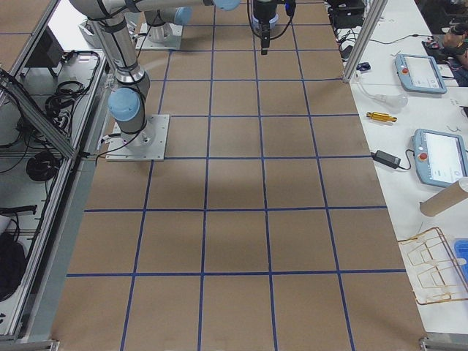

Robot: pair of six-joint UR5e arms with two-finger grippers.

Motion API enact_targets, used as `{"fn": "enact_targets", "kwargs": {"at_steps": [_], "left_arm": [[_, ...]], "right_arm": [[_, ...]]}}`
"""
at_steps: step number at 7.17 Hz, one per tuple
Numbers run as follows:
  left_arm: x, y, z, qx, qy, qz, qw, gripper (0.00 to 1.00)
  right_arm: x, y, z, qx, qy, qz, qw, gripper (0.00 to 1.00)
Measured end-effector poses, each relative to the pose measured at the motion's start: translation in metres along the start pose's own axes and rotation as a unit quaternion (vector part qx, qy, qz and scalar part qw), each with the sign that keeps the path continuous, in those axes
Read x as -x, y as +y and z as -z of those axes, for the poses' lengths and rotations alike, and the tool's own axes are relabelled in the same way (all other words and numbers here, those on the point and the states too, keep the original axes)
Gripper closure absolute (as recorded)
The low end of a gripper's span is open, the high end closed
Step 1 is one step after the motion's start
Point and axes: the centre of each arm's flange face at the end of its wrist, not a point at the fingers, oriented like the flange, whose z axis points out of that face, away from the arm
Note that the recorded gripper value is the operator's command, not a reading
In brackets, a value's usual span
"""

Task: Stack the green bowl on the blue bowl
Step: 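Grasp the rim of the mint green bowl with the left gripper, then carry the green bowl with the left gripper over the light blue bowl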

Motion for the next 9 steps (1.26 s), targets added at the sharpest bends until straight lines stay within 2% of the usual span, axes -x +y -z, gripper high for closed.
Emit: {"fn": "enact_targets", "kwargs": {"at_steps": [2, 6, 9], "left_arm": [[0.001, 0.002, 0.001, 0.013, -0.004, -0.002, 0.9999, 1.0], [0.001, 0.002, 0.003, 0.017, -0.005, -0.002, 0.9998, 1.0], [0.006, 0.0, 0.039, 0.041, -0.02, 0.016, 0.9988, 1.0]], "right_arm": [[0.0, 0.0, 0.0, 0.0, 0.0, 0.0, 1.0, 0.0], [0.0, 0.0, 0.0, 0.0, 0.0, 0.0, 1.0, 0.0], [0.0, 0.0, 0.0, 0.0, 0.0, 0.0, 1.0, 0.0]]}}
